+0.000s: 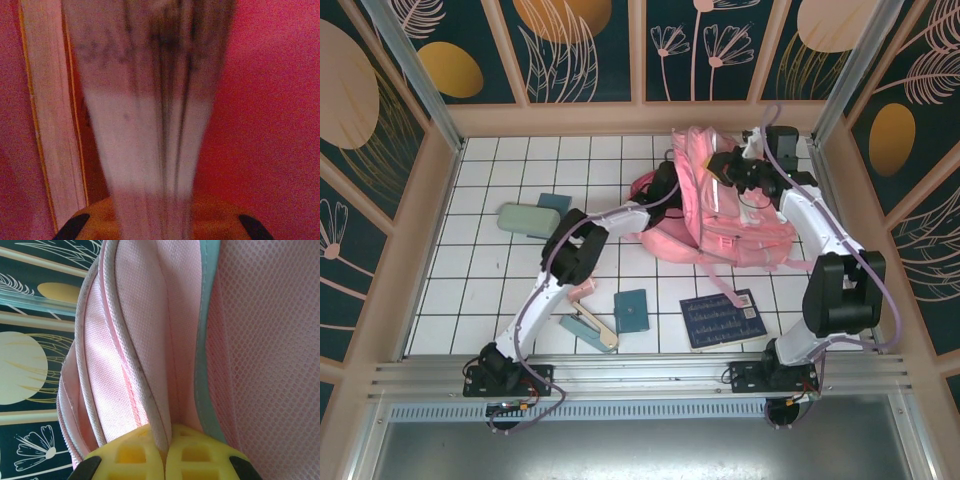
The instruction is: Pack books, pencil case, and school supplies into a backpack
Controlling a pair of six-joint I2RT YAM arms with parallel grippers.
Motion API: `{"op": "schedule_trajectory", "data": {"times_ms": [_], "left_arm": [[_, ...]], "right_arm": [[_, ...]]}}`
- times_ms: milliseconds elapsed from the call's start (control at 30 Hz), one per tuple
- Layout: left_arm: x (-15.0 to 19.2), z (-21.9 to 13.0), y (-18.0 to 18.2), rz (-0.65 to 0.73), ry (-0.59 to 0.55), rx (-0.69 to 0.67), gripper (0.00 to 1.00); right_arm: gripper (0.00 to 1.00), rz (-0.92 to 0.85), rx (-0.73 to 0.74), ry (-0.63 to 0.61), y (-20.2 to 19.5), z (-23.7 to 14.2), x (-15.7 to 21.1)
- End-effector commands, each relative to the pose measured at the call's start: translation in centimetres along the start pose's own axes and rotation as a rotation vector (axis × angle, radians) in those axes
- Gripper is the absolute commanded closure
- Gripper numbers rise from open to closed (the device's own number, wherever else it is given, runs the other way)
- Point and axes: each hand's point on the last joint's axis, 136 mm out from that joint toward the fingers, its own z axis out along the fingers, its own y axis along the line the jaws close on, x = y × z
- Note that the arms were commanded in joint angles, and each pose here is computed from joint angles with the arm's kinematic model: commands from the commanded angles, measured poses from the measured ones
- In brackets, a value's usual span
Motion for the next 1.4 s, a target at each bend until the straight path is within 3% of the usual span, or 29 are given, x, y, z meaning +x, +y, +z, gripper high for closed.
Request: {"op": "schedule_trajectory", "data": {"times_ms": [0, 100, 233, 600, 900, 1100, 1267, 1367], "left_arm": [[0.8, 2.6, -2.4, 0.021, 0.054, 0.063, 0.68], [1.1, 3.1, -2.8, 0.036, 0.065, 0.074, 0.43], [1.1, 1.4, -2.9, 0.085, 0.063, -0.010, 0.34], [-1.3, -12.5, -1.5, 0.173, -0.112, -0.239, 0.28], [1.0, -18.7, -5.0, 0.365, -0.098, -0.370, 0.28], [4.9, -21.2, -5.5, 0.492, -0.010, -0.496, 0.27], [10.6, -20.5, -4.2, 0.586, 0.126, -0.595, 0.27], [14.1, -19.9, -5.4, 0.657, 0.203, -0.582, 0.27]], "right_arm": [[1.00, -0.140, -0.147, -0.079, 5.9, -0.5, -2.6], [1.00, -0.142, -0.121, -0.094, 5.4, -0.4, -2.9], [1.00, -0.150, -0.004, -0.182, 3.7, -1.8, -4.4], [1.00, -0.141, 0.372, -0.491, -1.3, -7.3, -7.9], [1.00, -0.145, 0.440, -0.442, -3.5, -6.3, -6.8], [1.00, -0.134, 0.538, -0.474, -6.0, -7.2, -6.0], [1.00, -0.134, 0.531, -0.456, -6.1, -6.7, -6.0], [1.00, -0.137, 0.526, -0.456, -5.9, -6.5, -6.3]]}}
